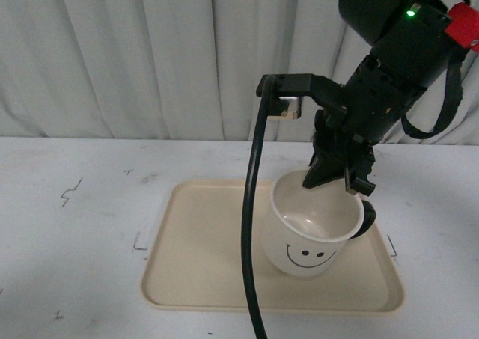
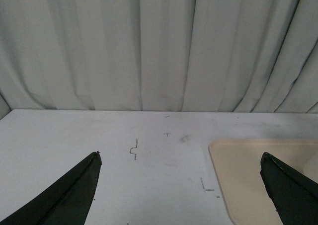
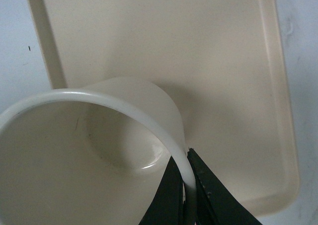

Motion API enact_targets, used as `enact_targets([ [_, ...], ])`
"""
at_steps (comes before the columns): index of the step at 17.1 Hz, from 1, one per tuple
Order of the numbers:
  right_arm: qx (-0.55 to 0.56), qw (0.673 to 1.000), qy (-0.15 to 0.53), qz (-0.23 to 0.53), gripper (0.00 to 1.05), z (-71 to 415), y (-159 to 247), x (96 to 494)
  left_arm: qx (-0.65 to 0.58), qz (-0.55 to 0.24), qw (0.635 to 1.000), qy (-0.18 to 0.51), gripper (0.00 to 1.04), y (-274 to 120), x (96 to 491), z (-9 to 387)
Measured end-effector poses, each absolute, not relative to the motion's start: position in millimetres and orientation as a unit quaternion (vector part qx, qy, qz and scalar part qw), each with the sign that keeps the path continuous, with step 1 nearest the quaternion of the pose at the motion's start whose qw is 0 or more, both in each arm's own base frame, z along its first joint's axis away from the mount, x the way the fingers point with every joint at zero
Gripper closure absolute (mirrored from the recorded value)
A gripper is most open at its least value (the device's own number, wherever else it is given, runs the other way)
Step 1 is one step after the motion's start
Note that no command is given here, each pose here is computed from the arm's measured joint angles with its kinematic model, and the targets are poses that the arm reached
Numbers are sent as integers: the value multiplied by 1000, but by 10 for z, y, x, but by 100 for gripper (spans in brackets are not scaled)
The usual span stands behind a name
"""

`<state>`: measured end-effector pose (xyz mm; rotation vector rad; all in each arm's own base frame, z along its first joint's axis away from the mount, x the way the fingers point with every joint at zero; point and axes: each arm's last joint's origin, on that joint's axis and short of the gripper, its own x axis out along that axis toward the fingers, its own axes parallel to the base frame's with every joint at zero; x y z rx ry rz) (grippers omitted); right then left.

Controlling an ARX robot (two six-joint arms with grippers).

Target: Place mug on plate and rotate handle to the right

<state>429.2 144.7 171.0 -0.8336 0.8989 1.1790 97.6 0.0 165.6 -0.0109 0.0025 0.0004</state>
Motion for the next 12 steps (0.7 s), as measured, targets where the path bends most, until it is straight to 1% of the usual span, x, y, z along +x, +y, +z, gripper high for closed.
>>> enact_targets([
  [1, -379, 634, 396, 546, 102, 1629, 1694, 4366, -5, 0, 1000, 1, 7, 0, 976, 1656],
  [3, -388, 619, 403, 551, 102, 1552, 1852, 4406, -5, 0, 1000, 1, 7, 0, 976, 1656],
  [12, -398, 604, 423, 545, 102, 1466, 1893, 4425, -5, 0, 1000, 1, 7, 0, 976, 1656],
])
